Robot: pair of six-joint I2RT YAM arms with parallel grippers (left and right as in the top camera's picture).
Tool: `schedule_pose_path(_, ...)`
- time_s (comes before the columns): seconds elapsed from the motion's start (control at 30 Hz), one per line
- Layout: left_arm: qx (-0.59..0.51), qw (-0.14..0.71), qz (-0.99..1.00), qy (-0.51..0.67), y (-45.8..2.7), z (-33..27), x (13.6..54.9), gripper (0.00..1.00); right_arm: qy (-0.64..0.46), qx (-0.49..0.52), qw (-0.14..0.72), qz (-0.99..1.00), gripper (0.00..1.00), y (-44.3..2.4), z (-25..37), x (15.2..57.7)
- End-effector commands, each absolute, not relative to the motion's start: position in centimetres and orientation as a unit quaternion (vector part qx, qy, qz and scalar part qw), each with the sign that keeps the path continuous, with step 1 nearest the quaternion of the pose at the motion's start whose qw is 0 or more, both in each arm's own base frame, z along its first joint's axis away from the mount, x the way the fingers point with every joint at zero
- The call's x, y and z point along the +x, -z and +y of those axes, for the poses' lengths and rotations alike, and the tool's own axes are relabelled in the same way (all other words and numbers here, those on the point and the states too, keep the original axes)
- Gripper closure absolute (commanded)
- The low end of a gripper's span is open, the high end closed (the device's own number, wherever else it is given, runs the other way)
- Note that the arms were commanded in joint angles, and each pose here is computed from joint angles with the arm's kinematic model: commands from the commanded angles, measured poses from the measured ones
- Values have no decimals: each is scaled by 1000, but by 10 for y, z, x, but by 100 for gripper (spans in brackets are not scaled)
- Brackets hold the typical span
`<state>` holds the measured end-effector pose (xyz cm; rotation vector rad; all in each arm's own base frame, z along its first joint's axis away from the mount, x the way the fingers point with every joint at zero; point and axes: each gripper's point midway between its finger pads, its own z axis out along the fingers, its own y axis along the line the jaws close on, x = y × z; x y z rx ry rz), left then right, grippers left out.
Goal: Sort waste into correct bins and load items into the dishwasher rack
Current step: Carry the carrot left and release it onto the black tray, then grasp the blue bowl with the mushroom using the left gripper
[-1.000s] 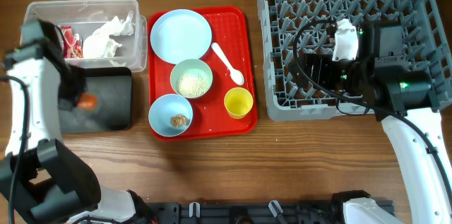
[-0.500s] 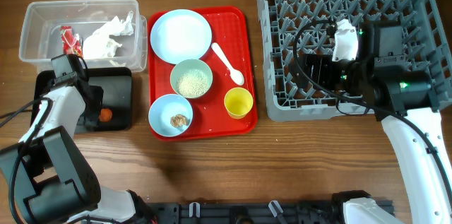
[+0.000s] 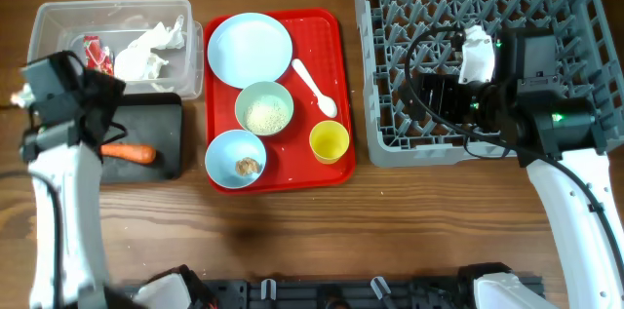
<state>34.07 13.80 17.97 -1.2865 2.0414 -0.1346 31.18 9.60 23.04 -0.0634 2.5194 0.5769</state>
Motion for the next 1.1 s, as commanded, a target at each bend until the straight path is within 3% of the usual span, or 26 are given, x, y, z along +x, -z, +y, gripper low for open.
schedule_pose_path(0.0,-323,398,848,136,-227,74,345,16,-213,-21,286,934,0,-236,95,319)
schedule_pose_path(0.13,-214,363,893,157,-222,13,333,14,-213,-22,291,932,0,-238,95,320)
schedule_pose_path(0.4,0,209,968,141,-145,-110,305,11,-214,-23,295,931,0,-239,95,322)
schedule_pose_path(0.7,22,52,997,60,-50,-134,279,43,-213,-21,283,935,0,-235,95,317)
schedule_pose_path(0.83,22,25,998,49,-36,-132,273,53,-213,-20,280,936,0,-234,95,316)
schedule_pose_path(1.07,22,25,998,49,-35,-132,274,82,-213,-20,280,936,0,-234,95,316)
